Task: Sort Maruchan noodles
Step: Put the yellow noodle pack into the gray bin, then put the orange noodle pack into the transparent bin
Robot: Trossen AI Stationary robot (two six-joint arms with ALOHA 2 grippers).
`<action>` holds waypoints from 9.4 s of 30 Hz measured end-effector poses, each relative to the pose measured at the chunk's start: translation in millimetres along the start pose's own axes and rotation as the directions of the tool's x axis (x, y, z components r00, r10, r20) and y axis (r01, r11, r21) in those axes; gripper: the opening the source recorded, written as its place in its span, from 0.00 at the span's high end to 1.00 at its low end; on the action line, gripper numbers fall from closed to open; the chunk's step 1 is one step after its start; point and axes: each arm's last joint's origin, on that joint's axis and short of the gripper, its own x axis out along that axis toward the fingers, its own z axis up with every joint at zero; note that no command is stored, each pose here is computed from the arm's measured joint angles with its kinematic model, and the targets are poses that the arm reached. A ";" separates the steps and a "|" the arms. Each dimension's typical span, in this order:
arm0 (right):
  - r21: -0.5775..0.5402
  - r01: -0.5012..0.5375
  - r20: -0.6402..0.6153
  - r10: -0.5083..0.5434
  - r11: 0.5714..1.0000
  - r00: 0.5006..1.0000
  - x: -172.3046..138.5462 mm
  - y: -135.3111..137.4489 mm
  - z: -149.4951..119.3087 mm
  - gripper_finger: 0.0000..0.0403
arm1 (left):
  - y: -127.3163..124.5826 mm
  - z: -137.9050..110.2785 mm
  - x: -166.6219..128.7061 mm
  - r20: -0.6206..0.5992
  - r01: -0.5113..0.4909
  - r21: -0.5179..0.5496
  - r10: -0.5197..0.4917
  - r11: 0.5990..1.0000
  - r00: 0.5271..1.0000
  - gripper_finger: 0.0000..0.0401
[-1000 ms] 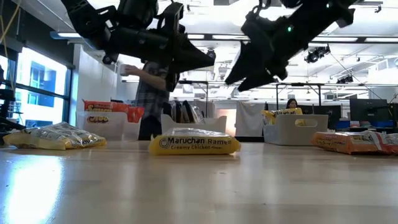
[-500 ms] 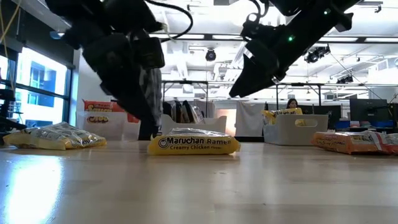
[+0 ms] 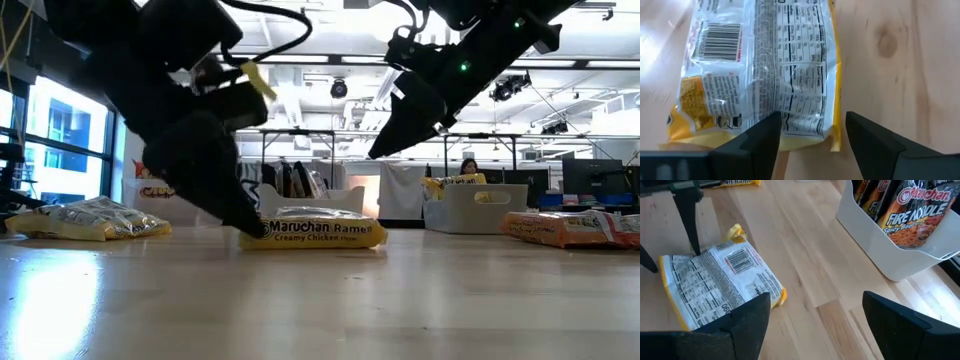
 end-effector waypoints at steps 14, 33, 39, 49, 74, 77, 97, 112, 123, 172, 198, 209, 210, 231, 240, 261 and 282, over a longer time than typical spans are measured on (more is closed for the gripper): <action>-0.067 -0.107 -0.027 0.106 0.992 0.994 -0.3 3.2 -1.1 0.26 | -6.7 -2.5 6.8 0.027 -0.036 0.079 0.034 0.996 0.999 0.90; -0.344 -0.185 -0.019 0.190 0.921 0.982 -13.1 31.5 -8.6 0.26 | 44.9 51.8 10.3 0.296 0.318 -0.193 -0.254 0.928 0.921 1.00; -0.516 -0.175 -0.071 0.162 0.838 0.984 5.7 37.3 -21.0 0.26 | 49.8 55.0 10.3 0.319 0.328 -0.204 -0.255 0.922 0.913 1.00; -0.553 -0.110 -0.017 0.121 0.826 0.993 25.6 29.6 -17.3 0.26 | 48.4 56.8 9.3 0.330 0.371 -0.171 -0.301 0.913 0.894 1.00; -0.531 -0.202 -0.019 0.227 0.823 0.974 33.3 19.5 -11.7 0.63 | 60.2 60.8 10.1 0.347 0.389 -0.159 -0.317 0.907 0.883 0.96; -0.532 -0.199 -0.017 0.224 0.823 0.974 33.2 19.4 -11.5 0.69 | 60.3 61.9 7.8 0.349 0.382 -0.133 -0.317 0.915 0.882 0.91; -0.369 -0.125 -0.036 0.120 0.921 0.992 -18.7 -49.7 27.7 0.73 | 107.5 50.3 -61.9 0.660 0.103 0.047 -0.108 0.994 0.744 0.71; -0.443 -0.221 -0.532 -0.057 0.869 0.845 -62.6 -217.6 56.3 0.73 | 134.7 48.1 -61.6 0.691 0.036 -0.022 -0.011 0.999 0.723 0.73; -0.341 -0.297 -0.681 -0.016 0.892 0.732 -3.5 -264.8 15.1 0.73 | 134.4 47.6 -61.1 0.685 0.039 -0.020 -0.015 0.999 0.728 0.74; -0.245 -0.090 -0.719 -0.118 0.965 0.685 37.9 -283.6 -4.2 0.39 | 134.4 46.5 -60.1 0.674 0.039 -0.021 -0.015 0.999 0.739 0.74; -0.098 0.065 -0.619 -0.112 0.993 0.777 -34.6 -260.6 28.7 0.45 | 134.5 46.5 -60.1 0.674 0.045 -0.027 -0.015 0.999 0.739 0.74; 0.044 -0.006 -0.549 0.029 0.999 0.835 -60.7 -189.5 -17.8 0.88 | 134.6 45.5 -59.2 0.664 0.043 -0.027 -0.014 0.999 0.748 0.74; 0.050 -0.018 -0.545 0.042 0.999 0.837 -63.6 -180.3 -22.5 0.90 | 134.6 45.5 -59.1 0.663 0.042 -0.026 -0.014 0.999 0.749 0.74; 0.062 -0.045 -0.695 0.075 0.997 0.715 -103.5 -18.3 -88.8 0.39 | 135.1 37.4 -42.7 0.611 0.026 -0.021 -0.008 0.999 0.792 0.74; -0.130 -0.002 -0.736 -0.095 0.992 0.670 -77.9 0.1 -106.6 0.53 | 135.1 37.5 -42.7 0.611 0.027 -0.021 -0.008 0.999 0.792 0.74; 0.029 -0.283 -0.390 0.271 0.959 0.880 -34.2 3.2 -41.9 0.99 | 127.4 41.7 -43.6 0.622 0.061 -0.001 -0.047 0.998 0.781 0.74; 0.152 -0.339 -0.081 0.353 0.929 0.932 -2.7 -37.0 -1.1 1.00 | 54.5 52.2 4.7 0.438 -0.038 0.204 -0.057 0.978 0.897 0.49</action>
